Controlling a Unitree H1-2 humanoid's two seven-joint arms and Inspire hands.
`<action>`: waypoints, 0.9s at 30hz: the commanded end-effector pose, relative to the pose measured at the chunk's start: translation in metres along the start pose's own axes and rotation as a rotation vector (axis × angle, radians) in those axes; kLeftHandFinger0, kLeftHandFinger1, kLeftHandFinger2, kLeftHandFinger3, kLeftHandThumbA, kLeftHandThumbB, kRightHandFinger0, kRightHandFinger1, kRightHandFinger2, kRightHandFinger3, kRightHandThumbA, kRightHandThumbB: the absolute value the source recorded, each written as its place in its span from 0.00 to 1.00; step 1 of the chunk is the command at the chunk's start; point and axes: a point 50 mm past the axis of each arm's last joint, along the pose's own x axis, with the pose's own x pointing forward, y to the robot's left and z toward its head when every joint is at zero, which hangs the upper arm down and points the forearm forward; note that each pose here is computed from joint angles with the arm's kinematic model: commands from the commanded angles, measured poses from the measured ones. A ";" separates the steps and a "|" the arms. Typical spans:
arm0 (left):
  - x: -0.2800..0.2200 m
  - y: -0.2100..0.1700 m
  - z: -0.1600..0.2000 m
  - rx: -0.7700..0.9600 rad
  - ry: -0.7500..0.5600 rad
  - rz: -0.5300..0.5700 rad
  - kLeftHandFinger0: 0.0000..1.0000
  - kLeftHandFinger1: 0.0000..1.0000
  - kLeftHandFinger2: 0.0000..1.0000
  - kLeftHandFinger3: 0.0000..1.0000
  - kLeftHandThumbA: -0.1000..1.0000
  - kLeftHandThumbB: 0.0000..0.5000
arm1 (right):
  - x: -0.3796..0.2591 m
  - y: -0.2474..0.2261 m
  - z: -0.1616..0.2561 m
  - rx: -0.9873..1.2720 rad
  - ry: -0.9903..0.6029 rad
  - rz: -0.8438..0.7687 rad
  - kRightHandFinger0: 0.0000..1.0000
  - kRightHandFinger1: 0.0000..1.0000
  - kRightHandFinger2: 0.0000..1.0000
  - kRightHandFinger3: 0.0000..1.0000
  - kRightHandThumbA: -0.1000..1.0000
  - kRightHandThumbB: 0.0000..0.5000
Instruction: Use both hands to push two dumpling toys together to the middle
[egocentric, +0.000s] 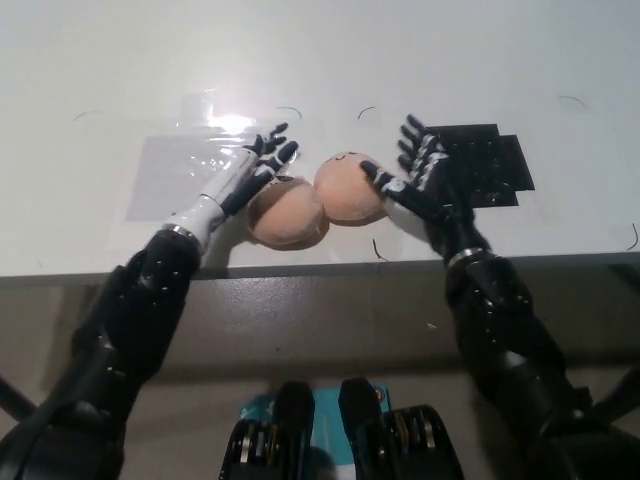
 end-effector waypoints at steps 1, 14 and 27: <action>0.004 0.038 0.018 0.030 -0.089 0.061 1.00 1.00 1.00 1.00 1.00 0.63 | 0.008 -0.007 0.027 -0.031 -0.068 -0.007 1.00 1.00 1.00 1.00 1.00 0.35; -0.046 0.075 0.021 -0.041 -0.160 0.151 1.00 1.00 1.00 1.00 1.00 0.73 | -0.035 -0.016 0.027 -0.027 -0.123 0.038 1.00 1.00 1.00 1.00 1.00 0.33; -0.176 0.037 0.036 -0.102 -0.269 0.108 1.00 1.00 1.00 1.00 1.00 0.67 | -0.147 -0.017 0.065 -0.109 -0.266 0.100 1.00 1.00 1.00 1.00 1.00 0.61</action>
